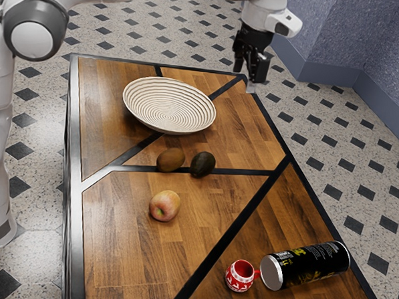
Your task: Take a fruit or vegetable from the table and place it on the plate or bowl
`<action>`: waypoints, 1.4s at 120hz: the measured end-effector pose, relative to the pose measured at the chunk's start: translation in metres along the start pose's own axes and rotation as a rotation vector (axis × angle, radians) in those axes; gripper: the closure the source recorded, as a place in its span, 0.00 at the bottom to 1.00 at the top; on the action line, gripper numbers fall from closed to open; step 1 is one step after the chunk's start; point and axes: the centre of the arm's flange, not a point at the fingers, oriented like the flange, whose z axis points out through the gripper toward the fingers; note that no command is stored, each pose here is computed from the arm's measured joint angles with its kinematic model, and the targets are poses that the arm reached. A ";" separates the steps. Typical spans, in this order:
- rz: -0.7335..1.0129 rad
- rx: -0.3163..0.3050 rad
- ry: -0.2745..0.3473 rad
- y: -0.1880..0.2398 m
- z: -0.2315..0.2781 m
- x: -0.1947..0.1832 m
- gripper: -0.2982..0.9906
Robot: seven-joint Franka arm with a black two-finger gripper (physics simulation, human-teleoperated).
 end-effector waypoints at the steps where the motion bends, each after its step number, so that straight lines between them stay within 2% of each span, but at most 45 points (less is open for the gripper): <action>1: 0.000 0.000 -0.001 0.000 0.000 0.000 0.23; 24: -0.006 -0.019 -0.025 -0.002 0.007 0.001 0.23; 50: 0.012 -0.006 -0.044 -0.020 -0.007 -0.013 0.23; 65: 0.133 -0.007 -0.110 -0.014 0.000 -0.020 0.23; 80: 0.362 -0.029 -0.150 0.017 0.024 -0.034 0.23; 92: 0.531 -0.051 -0.142 0.037 0.045 -0.060 0.23; 106: 0.630 -0.085 -0.104 0.026 0.071 -0.069 0.23; 145: 0.979 -0.127 0.015 0.099 0.094 -0.073 0.23; 168: 1.069 -0.170 -0.037 0.104 0.133 -0.094 0.23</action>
